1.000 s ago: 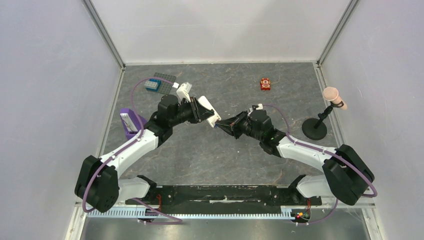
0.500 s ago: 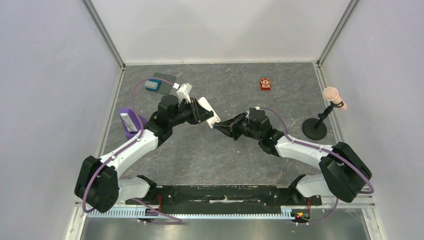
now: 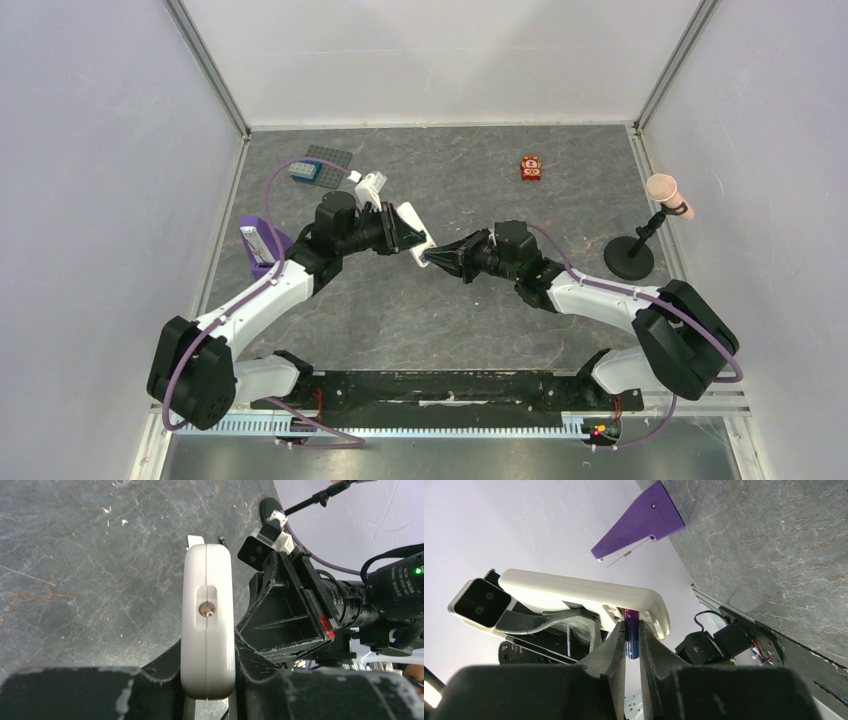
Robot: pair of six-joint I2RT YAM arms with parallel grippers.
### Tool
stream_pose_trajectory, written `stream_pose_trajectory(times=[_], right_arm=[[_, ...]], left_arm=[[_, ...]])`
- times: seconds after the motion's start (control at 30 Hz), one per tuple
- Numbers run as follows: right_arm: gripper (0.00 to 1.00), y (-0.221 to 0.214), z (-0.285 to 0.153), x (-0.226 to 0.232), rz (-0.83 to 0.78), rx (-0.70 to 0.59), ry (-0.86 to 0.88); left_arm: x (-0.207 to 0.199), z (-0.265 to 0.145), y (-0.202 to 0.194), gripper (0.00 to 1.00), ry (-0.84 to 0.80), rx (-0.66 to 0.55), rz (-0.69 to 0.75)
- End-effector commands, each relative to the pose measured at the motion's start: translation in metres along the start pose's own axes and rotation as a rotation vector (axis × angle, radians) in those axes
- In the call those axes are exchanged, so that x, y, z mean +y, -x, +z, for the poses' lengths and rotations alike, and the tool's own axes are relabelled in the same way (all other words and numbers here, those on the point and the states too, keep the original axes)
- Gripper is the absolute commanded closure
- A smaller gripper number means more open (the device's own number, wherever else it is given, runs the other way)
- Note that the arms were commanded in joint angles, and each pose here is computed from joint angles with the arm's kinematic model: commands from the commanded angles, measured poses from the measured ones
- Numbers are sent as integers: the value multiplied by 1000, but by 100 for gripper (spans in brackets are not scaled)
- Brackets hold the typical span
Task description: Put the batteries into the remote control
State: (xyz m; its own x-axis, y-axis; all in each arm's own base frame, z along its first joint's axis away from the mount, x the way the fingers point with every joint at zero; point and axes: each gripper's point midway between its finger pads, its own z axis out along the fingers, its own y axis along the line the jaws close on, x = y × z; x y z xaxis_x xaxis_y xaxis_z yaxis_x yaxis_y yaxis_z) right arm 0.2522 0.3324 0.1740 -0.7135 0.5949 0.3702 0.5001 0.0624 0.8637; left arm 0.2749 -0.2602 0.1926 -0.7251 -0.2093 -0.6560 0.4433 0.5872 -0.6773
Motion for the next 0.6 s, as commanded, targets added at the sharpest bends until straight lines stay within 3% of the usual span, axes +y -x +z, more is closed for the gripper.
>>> stream_pose_trajectory(times=[0.0,0.57], right_arm=[[86,2,1,-5,45,-6,-12],[86,-11,-5,-4,87,61,-18]], left_arm=[[-25,-9,2,98,-81,38,23],[-14,-1,8,98,-28,30,42]])
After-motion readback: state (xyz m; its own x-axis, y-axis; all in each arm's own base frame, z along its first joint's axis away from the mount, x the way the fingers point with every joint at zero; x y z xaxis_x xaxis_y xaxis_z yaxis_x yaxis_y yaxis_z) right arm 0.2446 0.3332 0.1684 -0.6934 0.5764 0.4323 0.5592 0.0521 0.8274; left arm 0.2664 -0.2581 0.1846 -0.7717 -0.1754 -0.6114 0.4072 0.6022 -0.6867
